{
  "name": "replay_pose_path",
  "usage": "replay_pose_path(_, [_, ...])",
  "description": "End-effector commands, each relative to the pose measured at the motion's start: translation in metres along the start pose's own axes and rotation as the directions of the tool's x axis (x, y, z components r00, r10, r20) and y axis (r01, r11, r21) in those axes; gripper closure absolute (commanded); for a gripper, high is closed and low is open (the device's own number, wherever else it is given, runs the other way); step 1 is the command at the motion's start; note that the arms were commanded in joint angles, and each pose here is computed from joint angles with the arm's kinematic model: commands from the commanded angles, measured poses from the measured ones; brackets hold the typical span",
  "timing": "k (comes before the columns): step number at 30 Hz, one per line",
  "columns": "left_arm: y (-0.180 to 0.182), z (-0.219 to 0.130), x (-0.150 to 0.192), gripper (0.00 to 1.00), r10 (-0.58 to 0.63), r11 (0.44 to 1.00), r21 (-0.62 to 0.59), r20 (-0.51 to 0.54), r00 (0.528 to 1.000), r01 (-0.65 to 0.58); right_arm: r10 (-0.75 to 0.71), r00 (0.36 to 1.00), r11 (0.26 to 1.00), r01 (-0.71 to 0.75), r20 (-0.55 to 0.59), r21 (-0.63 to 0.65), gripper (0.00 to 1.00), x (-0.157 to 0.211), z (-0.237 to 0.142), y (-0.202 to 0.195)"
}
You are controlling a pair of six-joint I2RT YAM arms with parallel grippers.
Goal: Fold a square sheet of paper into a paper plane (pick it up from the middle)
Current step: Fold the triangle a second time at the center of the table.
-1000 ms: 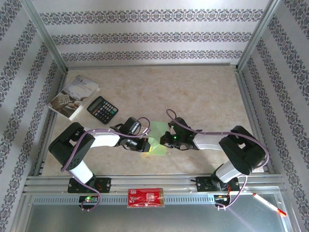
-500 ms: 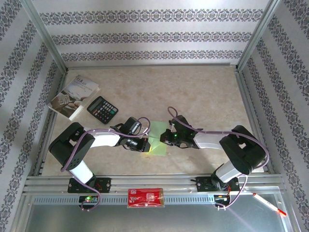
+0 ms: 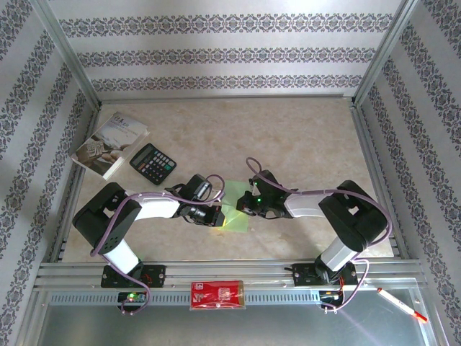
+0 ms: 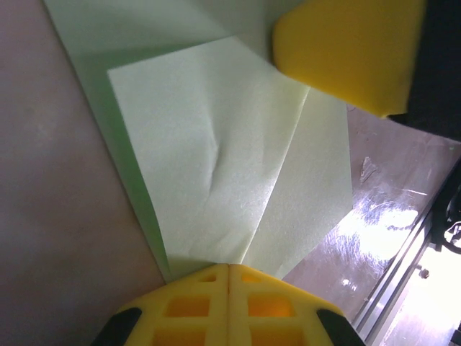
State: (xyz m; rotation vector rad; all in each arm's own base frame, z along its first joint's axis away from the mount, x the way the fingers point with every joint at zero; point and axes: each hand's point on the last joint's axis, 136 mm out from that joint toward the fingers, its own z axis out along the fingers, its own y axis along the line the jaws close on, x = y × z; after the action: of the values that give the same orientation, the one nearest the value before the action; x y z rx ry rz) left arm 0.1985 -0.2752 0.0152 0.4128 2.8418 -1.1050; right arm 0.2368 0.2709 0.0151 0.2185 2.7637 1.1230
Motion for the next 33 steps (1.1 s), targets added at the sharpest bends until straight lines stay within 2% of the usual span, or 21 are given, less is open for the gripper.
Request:
replay_pose_path(1, [0.033,-0.001,0.020,1.00,-0.068,0.984,-0.170,-0.043,0.997,0.060,-0.006,1.000,1.000,0.006,-0.006,0.015,1.00,0.002,0.002,-0.013])
replay_pose_path(4, [0.022,-0.005,0.013,0.96,-0.059,0.988,-0.141,-0.022,0.998,0.055,0.003,1.000,1.000,-0.003,-0.010,0.025,1.00,0.003,0.002,-0.021])
replay_pose_path(8, [-0.009,-0.017,-0.008,0.83,-0.022,0.999,-0.048,0.061,0.998,0.025,0.004,1.000,0.999,-0.003,-0.015,0.035,1.00,0.004,0.003,-0.027])
replay_pose_path(12, [-0.035,-0.023,-0.026,0.81,-0.004,0.999,0.048,0.112,0.994,-0.001,0.006,1.000,0.999,-0.006,-0.021,0.036,1.00,0.006,0.005,-0.029])
replay_pose_path(18, [-0.050,-0.004,-0.030,0.99,-0.004,0.994,0.111,0.066,0.998,-0.004,0.008,1.000,0.999,-0.007,-0.022,0.039,1.00,0.007,0.005,-0.031])
replay_pose_path(22, [-0.047,0.011,-0.030,1.00,-0.020,0.994,0.104,0.043,0.999,0.015,0.010,1.000,0.999,-0.009,-0.020,0.039,1.00,0.007,0.004,-0.032])
replay_pose_path(27, [-0.029,0.021,-0.030,1.00,-0.036,0.999,0.033,0.040,0.999,0.034,0.011,1.000,0.999,-0.010,-0.021,0.042,1.00,0.008,0.003,-0.034])
replay_pose_path(33, [-0.012,0.025,-0.014,1.00,-0.070,0.997,-0.014,-0.001,0.998,0.070,0.015,1.000,0.999,-0.014,-0.022,0.050,1.00,0.010,0.002,-0.038])
